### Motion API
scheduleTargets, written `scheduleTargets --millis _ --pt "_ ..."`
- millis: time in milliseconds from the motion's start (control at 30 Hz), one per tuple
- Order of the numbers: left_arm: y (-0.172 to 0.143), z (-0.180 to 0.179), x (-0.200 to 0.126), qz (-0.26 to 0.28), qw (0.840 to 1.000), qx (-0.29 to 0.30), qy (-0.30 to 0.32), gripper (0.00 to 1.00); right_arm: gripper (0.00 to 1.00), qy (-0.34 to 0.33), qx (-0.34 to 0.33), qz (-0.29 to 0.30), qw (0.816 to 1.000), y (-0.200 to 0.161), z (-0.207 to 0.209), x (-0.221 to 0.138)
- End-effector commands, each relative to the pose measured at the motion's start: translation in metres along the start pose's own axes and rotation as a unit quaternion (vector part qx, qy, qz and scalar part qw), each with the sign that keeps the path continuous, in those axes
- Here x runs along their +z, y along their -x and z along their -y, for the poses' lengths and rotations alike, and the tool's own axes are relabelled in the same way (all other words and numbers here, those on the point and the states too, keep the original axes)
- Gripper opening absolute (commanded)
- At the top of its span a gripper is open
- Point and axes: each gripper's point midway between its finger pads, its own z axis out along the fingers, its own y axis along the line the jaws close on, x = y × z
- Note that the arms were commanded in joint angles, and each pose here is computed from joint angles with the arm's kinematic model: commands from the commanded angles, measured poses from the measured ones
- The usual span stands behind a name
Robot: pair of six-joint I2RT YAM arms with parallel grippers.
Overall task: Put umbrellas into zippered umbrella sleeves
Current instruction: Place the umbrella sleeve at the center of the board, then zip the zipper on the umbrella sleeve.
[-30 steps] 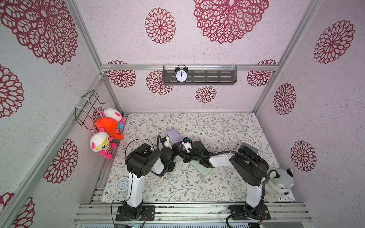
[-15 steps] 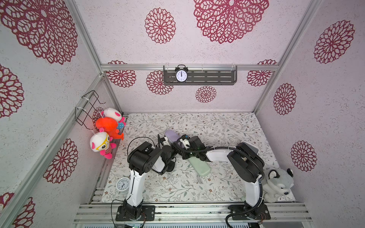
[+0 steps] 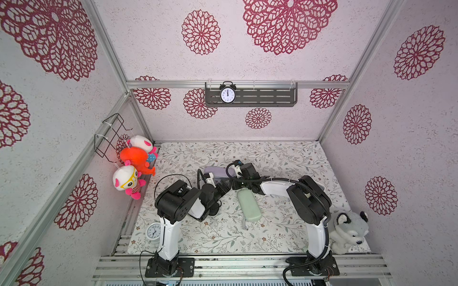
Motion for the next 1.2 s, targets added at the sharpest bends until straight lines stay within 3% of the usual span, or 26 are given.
scheduleTargets --millis 0,133,367,467,567,633,900,1067,1167 --pt "-0.013 0.014 -0.013 -0.047 0.999 0.026 -0.001 0.98 0.00 0.002 -0.018 0.037 0.999 0.028 -0.008 -0.002" --pt "-0.020 0.016 -0.032 -0.071 0.997 0.031 -0.003 1.00 0.00 0.004 -0.016 0.022 1.000 0.024 -0.005 0.003" --pt "-0.006 0.026 -0.063 -0.057 0.995 0.078 0.017 0.89 0.00 -0.011 -0.015 0.012 1.000 0.012 0.005 0.002" --pt "0.014 0.026 -0.075 -0.034 0.992 0.114 0.048 0.87 0.00 -0.017 -0.016 0.014 1.000 0.012 0.010 0.002" --pt "0.045 0.011 -0.084 -0.031 0.975 0.181 0.126 0.85 0.00 -0.020 -0.016 0.009 1.000 0.013 0.016 0.004" --pt "0.069 0.007 -0.089 -0.014 0.966 0.215 0.141 0.83 0.00 -0.035 -0.020 0.010 0.999 0.015 0.026 0.004" --pt "0.103 0.000 -0.040 -0.105 0.917 0.335 0.189 0.95 0.00 -0.062 -0.023 0.003 0.998 0.021 0.055 0.007" --pt "0.104 -0.024 0.000 -0.166 0.903 0.352 0.180 0.93 0.00 -0.074 -0.030 -0.001 0.997 0.027 0.074 0.015" --pt "0.102 -0.047 0.004 -0.196 0.889 0.347 0.225 0.93 0.00 -0.083 -0.039 -0.003 0.996 0.028 0.079 0.016"
